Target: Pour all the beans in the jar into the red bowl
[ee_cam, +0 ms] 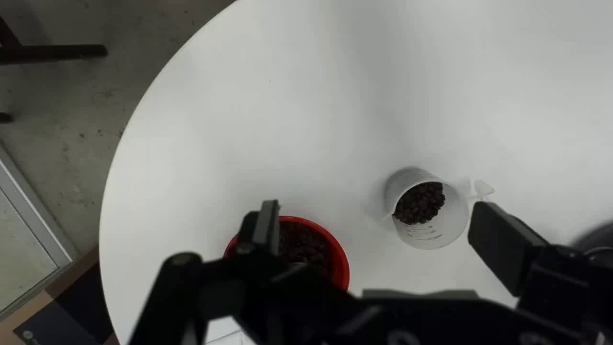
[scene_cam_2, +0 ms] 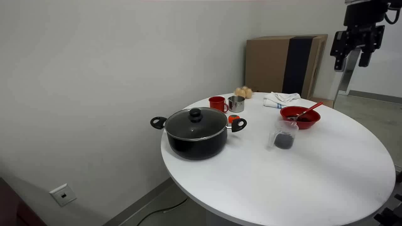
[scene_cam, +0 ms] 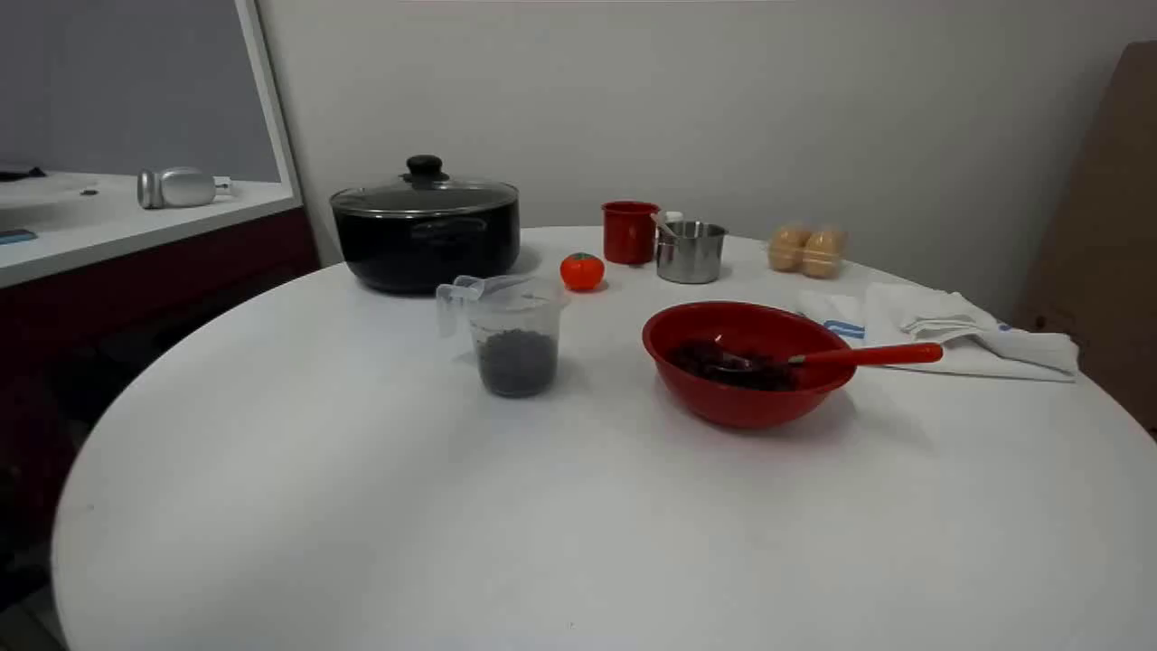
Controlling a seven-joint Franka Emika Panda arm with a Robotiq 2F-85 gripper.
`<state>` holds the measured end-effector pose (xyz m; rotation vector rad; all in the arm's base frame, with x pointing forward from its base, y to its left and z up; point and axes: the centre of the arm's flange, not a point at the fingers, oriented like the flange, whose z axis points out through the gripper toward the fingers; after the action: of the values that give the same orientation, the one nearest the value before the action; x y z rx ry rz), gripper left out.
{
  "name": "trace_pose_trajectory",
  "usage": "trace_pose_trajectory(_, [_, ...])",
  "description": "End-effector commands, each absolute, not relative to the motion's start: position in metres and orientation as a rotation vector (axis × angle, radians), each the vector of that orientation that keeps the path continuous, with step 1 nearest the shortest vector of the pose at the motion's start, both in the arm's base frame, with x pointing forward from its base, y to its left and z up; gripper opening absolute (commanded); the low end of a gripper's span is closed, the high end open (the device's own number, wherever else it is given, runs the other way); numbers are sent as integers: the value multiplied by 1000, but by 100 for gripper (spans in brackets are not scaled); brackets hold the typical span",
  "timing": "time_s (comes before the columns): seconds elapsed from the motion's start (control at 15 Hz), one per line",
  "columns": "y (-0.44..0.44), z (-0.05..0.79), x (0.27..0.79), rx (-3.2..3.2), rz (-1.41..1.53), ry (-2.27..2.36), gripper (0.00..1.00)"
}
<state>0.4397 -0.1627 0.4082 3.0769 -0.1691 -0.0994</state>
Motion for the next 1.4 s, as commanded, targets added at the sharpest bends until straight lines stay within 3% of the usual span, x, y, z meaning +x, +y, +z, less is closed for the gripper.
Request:
trace_pose_trajectory(0.0, [-163, 409, 440, 3077, -98, -169, 100])
trace_pose_trajectory(0.67, [-163, 409, 449, 3056, -80, -132, 100])
trace_pose_trajectory(1.33, [-89, 375, 530, 2804, -148, 575, 100])
